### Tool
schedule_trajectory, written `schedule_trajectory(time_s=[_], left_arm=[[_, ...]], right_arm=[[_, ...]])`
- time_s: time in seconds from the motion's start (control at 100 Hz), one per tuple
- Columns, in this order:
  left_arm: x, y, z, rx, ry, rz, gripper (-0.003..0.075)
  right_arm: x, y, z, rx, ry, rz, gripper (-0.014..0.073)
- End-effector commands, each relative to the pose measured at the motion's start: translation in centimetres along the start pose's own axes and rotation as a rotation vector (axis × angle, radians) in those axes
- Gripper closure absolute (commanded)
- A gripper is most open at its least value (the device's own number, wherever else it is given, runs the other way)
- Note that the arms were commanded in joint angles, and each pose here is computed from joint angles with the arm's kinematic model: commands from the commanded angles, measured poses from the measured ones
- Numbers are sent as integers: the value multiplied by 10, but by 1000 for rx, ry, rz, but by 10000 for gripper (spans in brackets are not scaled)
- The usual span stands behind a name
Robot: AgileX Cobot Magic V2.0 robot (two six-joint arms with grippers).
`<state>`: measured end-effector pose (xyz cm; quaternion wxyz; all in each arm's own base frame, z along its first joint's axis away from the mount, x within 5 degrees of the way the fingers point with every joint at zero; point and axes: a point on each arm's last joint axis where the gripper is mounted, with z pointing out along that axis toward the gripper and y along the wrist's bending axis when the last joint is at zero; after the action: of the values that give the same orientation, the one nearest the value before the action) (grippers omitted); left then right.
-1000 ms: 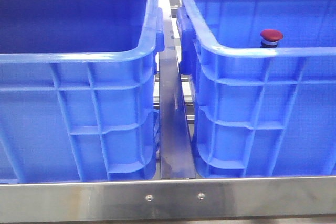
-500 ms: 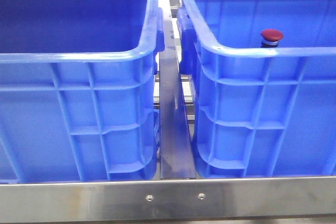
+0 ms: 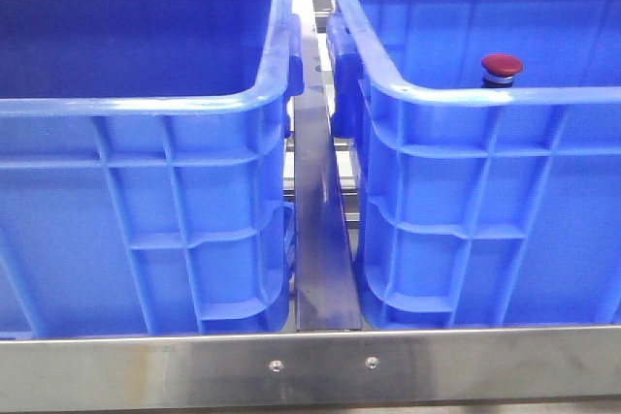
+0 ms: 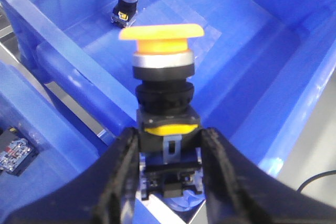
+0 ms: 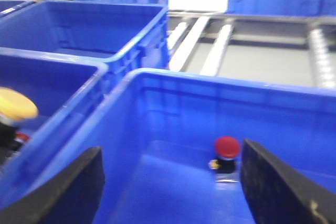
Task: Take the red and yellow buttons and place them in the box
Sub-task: 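Lift the yellow button with the left gripper toward the gap between bins, then close the right gripper on the yellow button and open the left gripper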
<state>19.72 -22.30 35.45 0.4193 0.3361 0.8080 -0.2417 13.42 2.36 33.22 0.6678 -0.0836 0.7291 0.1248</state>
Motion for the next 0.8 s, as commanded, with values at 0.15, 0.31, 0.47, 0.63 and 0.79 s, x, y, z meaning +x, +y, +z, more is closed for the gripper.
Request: schedule_trajectory(time_s=[0.15, 0.31, 0.47, 0.63, 0.79], left_arm=[[-17, -5, -14, 15, -110, -6, 606], [-17, -5, -14, 15, -110, -6, 606], [-17, -5, -14, 15, -110, -6, 606], [-17, -5, -14, 15, -110, -6, 606], [-17, -5, -14, 15, -110, -6, 607]], right_arm=[[-33, 6, 35, -198, 58, 221, 35], [-46, 13, 57, -380, 164, 398, 35], [-54, 16, 80, -528, 278, 516, 35], [-55, 14, 103, -596, 374, 626, 35], [-49, 28, 121, -647, 430, 633, 35]])
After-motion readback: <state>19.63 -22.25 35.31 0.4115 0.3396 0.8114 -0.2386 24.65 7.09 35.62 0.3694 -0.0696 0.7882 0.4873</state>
